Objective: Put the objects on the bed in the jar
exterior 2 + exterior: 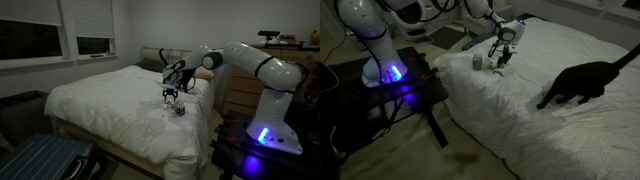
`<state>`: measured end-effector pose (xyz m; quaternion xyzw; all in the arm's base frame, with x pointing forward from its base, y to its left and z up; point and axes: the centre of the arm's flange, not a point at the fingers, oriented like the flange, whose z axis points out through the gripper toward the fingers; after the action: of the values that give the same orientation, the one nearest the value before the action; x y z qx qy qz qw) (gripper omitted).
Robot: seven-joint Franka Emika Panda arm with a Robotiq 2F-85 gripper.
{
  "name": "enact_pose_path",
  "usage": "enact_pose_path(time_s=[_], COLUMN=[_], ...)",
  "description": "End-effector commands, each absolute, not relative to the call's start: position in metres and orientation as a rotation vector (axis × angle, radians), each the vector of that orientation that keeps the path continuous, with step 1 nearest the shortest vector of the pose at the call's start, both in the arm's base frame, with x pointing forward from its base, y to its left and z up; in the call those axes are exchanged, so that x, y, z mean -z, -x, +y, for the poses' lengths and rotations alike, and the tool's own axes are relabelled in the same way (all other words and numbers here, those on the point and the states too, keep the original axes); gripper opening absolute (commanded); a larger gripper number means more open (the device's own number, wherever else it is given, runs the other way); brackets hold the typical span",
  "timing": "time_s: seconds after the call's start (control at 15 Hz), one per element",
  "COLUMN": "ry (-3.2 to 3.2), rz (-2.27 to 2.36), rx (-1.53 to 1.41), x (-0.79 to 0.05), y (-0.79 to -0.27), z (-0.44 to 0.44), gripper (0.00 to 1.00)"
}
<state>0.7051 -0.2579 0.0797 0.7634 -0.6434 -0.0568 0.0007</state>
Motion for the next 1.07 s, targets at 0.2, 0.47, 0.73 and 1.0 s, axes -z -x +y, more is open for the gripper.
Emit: enact_pose_path(time_s=[0.2,0.47,0.73,1.0], ry=[-2.372,-2.368,-2.36,-2.353], rz=[-2.056,-2.059,-2.07,-2.074], rx=[0.185,0.189,0.171,0.157], x=[-0.072,-0.067,-0.067,-0.069], y=[-0.719,-0.722,-0.723,-0.724], z=[-0.263,-0.262,-0.261,-0.262], gripper=[1.0,0.74,0.49,0.18])
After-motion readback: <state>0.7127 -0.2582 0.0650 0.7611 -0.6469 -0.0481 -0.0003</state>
